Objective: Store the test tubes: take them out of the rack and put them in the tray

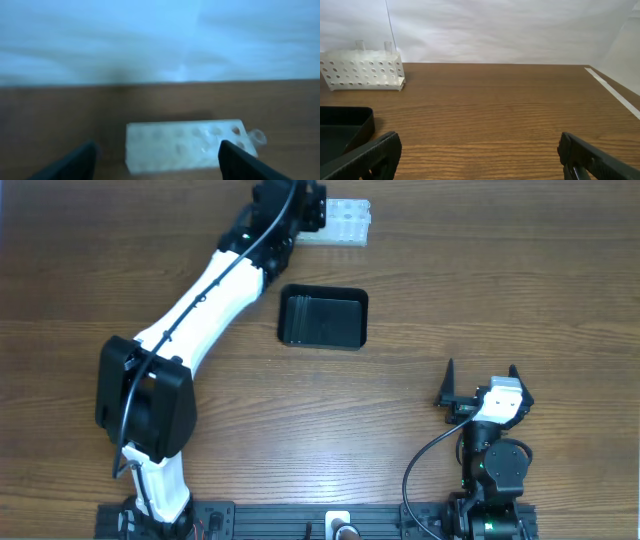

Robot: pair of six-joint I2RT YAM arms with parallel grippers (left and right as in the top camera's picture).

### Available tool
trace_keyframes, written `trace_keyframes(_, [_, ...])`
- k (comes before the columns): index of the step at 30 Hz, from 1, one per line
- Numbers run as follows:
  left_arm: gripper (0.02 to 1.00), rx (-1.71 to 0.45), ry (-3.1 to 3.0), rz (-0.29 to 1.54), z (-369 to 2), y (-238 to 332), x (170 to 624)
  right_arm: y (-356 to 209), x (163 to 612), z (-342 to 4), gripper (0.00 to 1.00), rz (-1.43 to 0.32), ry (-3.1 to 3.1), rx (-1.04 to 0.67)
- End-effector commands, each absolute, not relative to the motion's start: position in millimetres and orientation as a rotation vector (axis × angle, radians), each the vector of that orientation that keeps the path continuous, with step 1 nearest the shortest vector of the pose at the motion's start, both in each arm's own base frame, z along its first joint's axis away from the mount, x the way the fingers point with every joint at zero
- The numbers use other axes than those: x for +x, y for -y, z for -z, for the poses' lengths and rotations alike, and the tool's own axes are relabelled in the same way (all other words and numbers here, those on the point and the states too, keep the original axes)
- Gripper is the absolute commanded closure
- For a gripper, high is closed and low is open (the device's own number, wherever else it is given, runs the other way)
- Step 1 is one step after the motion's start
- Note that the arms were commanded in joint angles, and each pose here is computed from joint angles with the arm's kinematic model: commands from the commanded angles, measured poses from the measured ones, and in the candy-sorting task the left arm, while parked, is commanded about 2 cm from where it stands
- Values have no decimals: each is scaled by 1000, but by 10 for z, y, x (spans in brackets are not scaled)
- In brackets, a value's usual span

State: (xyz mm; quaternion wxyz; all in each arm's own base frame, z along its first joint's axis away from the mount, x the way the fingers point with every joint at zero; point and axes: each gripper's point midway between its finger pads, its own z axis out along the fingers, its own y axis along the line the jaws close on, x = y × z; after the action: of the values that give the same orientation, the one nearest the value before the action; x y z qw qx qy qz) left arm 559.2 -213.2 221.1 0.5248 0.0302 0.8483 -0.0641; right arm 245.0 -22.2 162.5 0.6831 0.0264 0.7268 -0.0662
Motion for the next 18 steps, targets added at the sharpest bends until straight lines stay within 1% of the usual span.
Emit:
trace_keyframes(1, [139, 216, -1955, 183, -2289, 2250, 5705, 229, 2449, -1599, 9, 148, -1632, 62])
trace_keyframes(4, [71, 241, -1943, 197, -2199, 2326, 5754, 229, 2449, -1599, 7, 148, -1632, 62])
trace_keyframes(6, [42, 246, -1948, 197, -2121, 2360, 5770, 229, 2449, -1599, 7, 148, -1632, 62])
trace_keyframes(9, [25, 231, -1929, 187, -2104, 2353, 5823, 229, 2449, -1600, 9, 148, -1632, 62])
trace_keyframes(13, [23, 205, -1876, 175, -2228, 2266, 5907, 228, 2449, -1599, 9, 148, -1632, 62])
trace_keyframes(18, [20, 176, -1863, 107, -2349, 1987, 5962, 229, 2449, -1599, 9, 148, -1632, 62])
